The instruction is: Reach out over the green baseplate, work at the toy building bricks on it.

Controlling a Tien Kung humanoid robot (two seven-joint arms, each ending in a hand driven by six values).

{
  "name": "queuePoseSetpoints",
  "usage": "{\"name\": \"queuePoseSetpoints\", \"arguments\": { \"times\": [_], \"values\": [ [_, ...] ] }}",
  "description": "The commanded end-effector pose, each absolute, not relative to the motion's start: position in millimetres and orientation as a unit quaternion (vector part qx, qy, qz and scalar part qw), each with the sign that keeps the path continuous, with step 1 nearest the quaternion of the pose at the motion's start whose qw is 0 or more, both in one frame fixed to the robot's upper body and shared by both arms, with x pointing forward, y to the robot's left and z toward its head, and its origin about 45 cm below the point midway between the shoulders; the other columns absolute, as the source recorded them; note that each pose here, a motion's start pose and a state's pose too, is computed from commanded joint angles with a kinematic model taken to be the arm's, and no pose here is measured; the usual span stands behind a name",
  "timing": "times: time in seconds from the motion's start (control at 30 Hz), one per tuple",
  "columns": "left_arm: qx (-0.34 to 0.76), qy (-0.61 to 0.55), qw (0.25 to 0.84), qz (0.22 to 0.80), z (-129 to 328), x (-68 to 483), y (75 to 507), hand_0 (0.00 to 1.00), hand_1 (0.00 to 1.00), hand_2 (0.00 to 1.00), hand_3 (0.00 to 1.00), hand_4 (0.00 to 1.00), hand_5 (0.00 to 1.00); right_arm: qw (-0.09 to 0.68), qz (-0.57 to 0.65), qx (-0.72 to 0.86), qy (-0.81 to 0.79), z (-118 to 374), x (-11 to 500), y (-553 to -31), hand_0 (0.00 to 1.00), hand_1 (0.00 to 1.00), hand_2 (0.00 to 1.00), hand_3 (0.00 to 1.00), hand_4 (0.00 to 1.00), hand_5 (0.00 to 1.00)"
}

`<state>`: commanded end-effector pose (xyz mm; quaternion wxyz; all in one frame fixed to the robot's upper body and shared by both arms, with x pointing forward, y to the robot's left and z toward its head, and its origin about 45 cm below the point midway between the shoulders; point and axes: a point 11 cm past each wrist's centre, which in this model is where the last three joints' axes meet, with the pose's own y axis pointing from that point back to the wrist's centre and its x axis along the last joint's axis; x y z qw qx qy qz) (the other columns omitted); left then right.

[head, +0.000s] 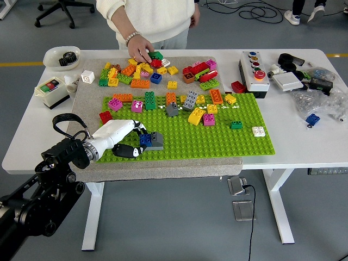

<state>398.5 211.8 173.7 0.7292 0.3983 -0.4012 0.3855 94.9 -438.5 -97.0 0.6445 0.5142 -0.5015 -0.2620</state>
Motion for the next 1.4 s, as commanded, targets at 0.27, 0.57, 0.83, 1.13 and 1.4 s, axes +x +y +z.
{"name": "queuePoseSetpoints", "arguments": {
  "times": [0.27, 0.57, 0.83, 1.13, 1.4],
  "values": [
    [0.398, -0.401, 0.729, 0.386, 174.2, 399.4, 212.3, 0.781, 0.75, 0.651, 0.61, 0.666, 0.266, 0.644, -0.262, 0.514, -0.501, -97.0, 94.9, -438.3, 0.736, 0.615, 0.634, 0.54, 0.77, 0.49],
    [0.397, -0.402, 0.728, 0.388, 175.7, 400.2, 212.6, 0.789, 0.758, 0.664, 0.627, 0.681, 0.268, 0.645, -0.262, 0.514, -0.501, -96.9, 94.8, -438.7, 0.736, 0.615, 0.636, 0.54, 0.77, 0.49],
    [0.396, -0.402, 0.73, 0.386, 176.3, 400.7, 212.1, 0.8, 0.767, 0.693, 0.66, 0.701, 0.265, 0.644, -0.262, 0.514, -0.502, -96.7, 95.7, -438.9, 0.736, 0.615, 0.636, 0.54, 0.77, 0.49],
    [0.396, -0.4, 0.733, 0.382, 175.3, 400.6, 211.9, 0.807, 0.77, 0.71, 0.688, 0.722, 0.271, 0.644, -0.262, 0.514, -0.503, -96.6, 95.8, -438.9, 0.736, 0.615, 0.635, 0.54, 0.77, 0.49],
    [0.395, -0.4, 0.734, 0.382, 175.7, 401.3, 212.2, 0.815, 0.786, 0.76, 0.822, 0.841, 0.307, 0.644, -0.262, 0.514, -0.503, -96.6, 95.7, -439.1, 0.737, 0.615, 0.636, 0.54, 0.77, 0.49]
  ]
}}
